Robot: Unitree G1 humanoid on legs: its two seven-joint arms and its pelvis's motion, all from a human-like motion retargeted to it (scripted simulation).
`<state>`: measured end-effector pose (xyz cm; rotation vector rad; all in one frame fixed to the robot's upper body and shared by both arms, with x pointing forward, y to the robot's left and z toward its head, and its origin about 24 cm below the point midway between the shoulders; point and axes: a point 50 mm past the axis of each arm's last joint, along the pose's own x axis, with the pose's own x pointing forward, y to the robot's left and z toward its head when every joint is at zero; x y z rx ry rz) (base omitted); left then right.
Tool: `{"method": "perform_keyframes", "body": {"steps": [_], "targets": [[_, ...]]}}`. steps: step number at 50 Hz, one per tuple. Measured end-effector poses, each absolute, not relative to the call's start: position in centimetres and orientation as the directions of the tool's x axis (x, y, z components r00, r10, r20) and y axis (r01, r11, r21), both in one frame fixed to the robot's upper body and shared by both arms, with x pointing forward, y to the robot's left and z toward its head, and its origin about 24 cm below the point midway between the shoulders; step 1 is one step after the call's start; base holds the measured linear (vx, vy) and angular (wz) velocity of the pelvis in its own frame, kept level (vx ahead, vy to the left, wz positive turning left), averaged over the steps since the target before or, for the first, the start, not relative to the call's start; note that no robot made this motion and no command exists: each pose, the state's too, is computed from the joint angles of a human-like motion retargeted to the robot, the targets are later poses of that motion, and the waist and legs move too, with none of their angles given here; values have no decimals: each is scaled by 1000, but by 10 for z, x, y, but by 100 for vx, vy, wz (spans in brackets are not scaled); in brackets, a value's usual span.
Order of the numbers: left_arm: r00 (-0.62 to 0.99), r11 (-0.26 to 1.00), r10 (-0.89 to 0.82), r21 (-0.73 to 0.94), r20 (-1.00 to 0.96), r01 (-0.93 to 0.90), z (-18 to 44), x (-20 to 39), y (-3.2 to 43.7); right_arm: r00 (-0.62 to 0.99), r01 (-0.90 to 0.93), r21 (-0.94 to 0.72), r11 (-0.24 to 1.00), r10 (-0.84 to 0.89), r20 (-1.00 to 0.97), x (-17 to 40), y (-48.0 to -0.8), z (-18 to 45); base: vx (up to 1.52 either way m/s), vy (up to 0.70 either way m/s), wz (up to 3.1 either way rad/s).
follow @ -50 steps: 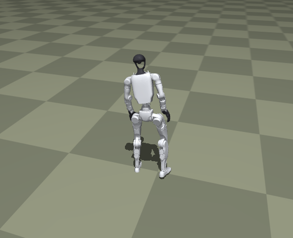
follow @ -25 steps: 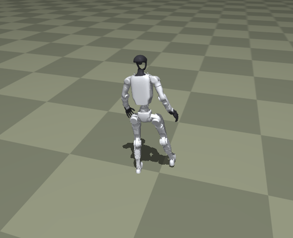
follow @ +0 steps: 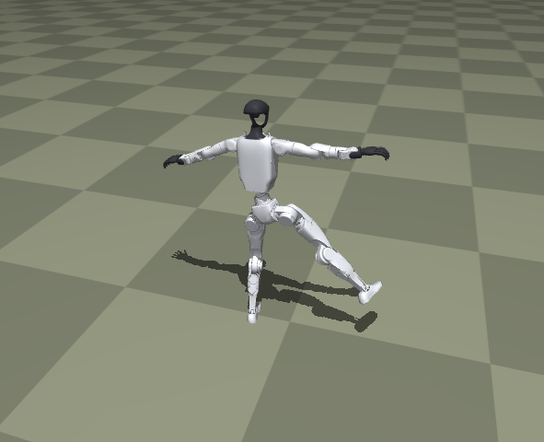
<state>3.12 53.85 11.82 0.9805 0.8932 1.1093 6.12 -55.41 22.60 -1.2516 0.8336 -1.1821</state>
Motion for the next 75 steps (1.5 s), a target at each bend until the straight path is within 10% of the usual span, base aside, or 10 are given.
{"method": "perform_keyframes", "body": {"steps": [17, 40, 59, 75], "targets": [[373, -45, 912, 946, 170, -322, 216, 83, 547, 366, 231, -940, -251, -873, 323, 119, -537, 304, -2, 0, -12], [409, 46, 910, 965, 66, -257, 197, 90, 545, 430, 212, -944, -251, -844, 321, 148, -525, 325, 0, 0, 0], [572, 407, 739, 913, -355, 41, 34, 140, 476, 627, 197, -911, 363, -761, -167, 179, -488, 92, 1, -5, 18], [507, 874, 292, 442, -811, 203, -129, 123, 298, 516, -102, -411, 906, -306, -800, 126, -291, -130, 2, -14, 6]]}}
